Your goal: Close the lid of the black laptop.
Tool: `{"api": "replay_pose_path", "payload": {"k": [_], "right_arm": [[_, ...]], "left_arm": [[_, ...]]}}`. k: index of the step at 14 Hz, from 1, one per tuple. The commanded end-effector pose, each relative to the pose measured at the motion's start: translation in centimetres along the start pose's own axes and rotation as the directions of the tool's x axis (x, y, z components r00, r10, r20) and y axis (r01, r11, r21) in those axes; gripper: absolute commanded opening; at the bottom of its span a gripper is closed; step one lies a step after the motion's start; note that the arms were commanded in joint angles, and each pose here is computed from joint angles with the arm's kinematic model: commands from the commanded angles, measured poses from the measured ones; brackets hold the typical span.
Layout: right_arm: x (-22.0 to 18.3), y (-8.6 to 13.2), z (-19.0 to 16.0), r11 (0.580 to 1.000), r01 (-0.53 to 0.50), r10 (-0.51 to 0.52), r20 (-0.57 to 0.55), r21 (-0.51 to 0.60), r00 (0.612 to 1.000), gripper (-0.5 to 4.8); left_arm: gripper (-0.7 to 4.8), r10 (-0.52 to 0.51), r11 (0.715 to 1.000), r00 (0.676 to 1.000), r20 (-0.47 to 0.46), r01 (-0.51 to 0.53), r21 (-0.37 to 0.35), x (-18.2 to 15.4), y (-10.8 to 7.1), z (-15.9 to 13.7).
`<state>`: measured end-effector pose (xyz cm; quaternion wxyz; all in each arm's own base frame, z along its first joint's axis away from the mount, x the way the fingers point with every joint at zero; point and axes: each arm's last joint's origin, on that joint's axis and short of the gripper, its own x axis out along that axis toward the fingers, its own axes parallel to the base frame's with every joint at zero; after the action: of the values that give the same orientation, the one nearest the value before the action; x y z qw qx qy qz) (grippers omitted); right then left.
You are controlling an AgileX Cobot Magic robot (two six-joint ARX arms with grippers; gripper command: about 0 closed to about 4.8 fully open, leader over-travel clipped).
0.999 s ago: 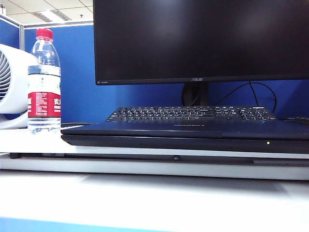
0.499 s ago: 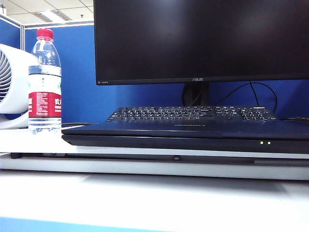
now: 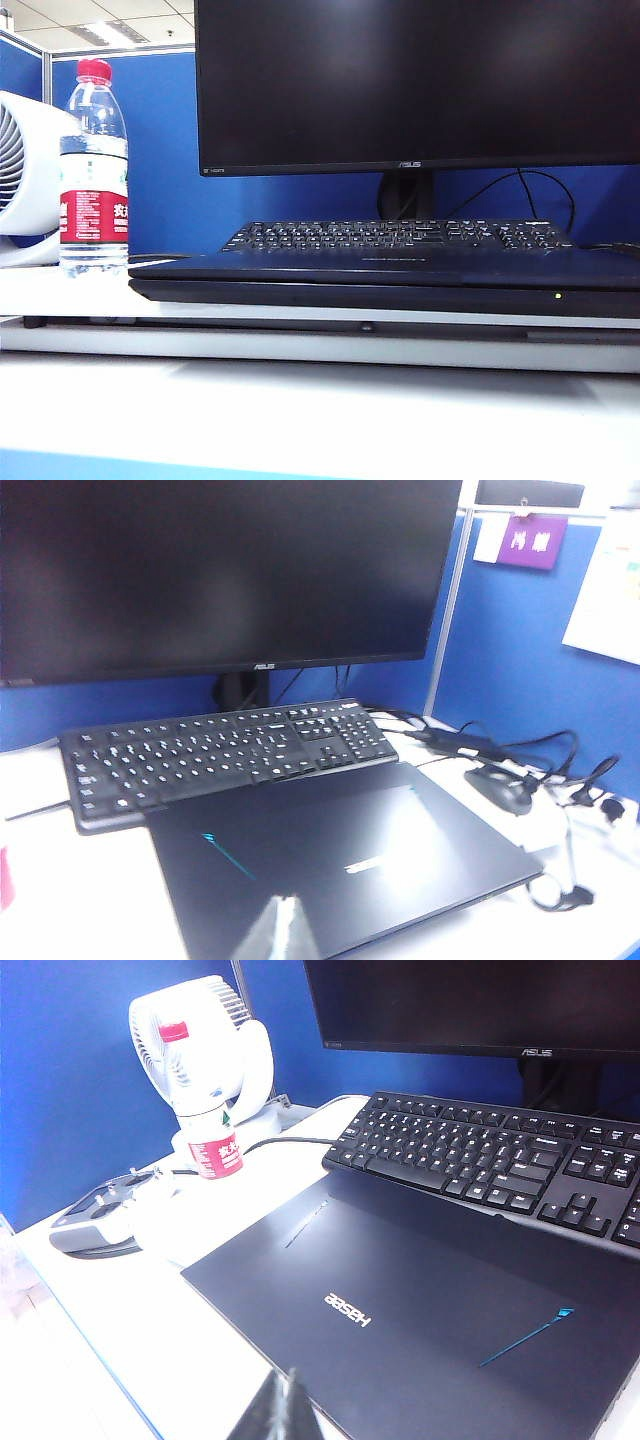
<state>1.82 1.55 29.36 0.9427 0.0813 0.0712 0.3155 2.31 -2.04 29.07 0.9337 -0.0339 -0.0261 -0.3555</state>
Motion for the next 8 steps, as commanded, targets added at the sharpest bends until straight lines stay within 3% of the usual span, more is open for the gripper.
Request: {"api": "replay_pose_path", "payload": {"k": [1,4,7,8], "right_arm": [[0.0,0.0,0.2,1.0,-0.003,0.003,0.016,0.0,1.0,-0.01],[0.0,0.0,0.2,1.0,0.0,0.0,0.017,0.0,1.0,-0.01],[0.0,0.0,0.2,1.0,0.0,0.0,0.017,0.0,1.0,-0.01],[0.0,0.0,0.2,1.0,0.0,0.0,0.016,0.0,1.0,-0.01]], "left_arm": [[-0.05,0.213,0.976,0.975,-0.064,-0.216,-0.031,0.8,0.9,-1.9],[-0.05,0.311,0.942,0.946,-0.096,-0.32,-0.098,2.5,2.2,-5.2],[-0.05,0.375,0.915,0.927,-0.02,-0.374,-0.155,4.0,3.9,-8.6],[-0.05,0.432,0.89,0.902,-0.002,-0.427,-0.161,4.0,4.5,-9.2]]}}
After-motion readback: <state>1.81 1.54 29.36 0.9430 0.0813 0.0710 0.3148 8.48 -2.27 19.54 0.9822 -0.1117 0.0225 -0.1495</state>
